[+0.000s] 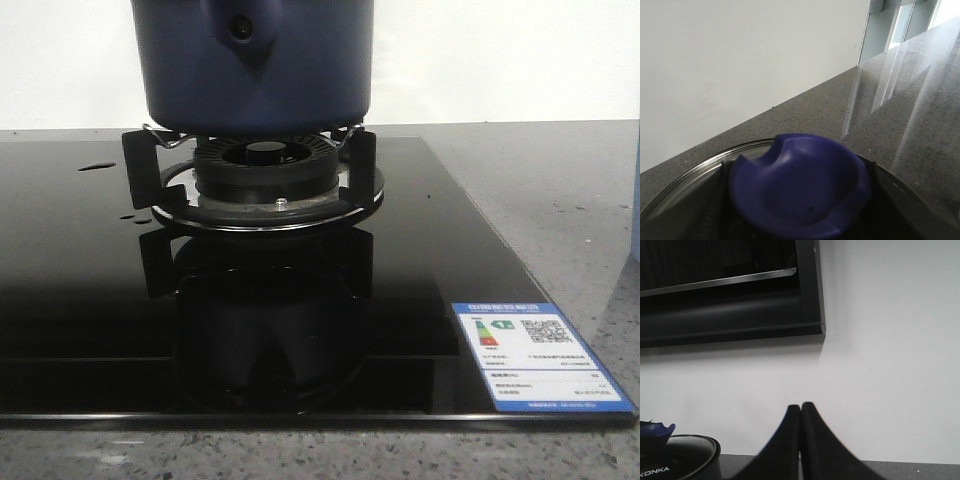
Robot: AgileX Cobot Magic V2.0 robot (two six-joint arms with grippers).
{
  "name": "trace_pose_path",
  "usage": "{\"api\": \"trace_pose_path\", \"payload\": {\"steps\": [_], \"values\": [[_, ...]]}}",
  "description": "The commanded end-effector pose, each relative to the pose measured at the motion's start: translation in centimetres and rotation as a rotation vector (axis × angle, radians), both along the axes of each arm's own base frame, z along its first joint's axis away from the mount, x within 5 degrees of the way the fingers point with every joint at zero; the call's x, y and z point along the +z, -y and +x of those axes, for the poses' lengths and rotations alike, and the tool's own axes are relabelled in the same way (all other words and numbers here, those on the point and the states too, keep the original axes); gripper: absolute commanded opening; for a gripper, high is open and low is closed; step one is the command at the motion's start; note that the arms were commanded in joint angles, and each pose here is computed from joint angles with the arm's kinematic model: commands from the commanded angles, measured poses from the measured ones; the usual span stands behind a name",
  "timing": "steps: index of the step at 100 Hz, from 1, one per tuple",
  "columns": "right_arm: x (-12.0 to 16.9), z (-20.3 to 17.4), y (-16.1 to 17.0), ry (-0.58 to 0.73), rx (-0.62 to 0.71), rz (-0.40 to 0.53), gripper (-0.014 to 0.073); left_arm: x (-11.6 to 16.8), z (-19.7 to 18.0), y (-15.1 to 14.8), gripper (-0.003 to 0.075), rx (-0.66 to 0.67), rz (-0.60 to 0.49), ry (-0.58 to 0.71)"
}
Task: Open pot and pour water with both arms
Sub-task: 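Lower the held lid onto the pot and release it with the left gripper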
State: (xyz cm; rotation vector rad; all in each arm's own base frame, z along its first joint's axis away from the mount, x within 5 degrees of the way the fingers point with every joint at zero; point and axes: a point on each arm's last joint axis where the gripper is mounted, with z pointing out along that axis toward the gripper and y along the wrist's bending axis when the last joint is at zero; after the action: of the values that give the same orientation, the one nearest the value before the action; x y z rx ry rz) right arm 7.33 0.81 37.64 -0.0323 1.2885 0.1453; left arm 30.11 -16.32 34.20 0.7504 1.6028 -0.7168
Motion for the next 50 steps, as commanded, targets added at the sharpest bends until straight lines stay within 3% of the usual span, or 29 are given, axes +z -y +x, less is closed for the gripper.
{"api": "trace_pose_path", "payload": {"steps": [1,24,50], "values": [[1.58,-0.41,0.34,0.083,-0.039,-0.001,-0.0069,2.65,-0.68,0.23,0.0320,-0.032,-0.102,0.053],[1.45,-0.37,0.26,0.068,-0.030,-0.005,-0.0069,2.41,-0.57,0.42,0.0346,-0.051,-0.097,0.063],[1.19,-0.30,0.10,0.038,-0.014,-0.013,-0.0069,2.45,-0.54,0.40,0.0574,-0.049,-0.090,0.081]]}}
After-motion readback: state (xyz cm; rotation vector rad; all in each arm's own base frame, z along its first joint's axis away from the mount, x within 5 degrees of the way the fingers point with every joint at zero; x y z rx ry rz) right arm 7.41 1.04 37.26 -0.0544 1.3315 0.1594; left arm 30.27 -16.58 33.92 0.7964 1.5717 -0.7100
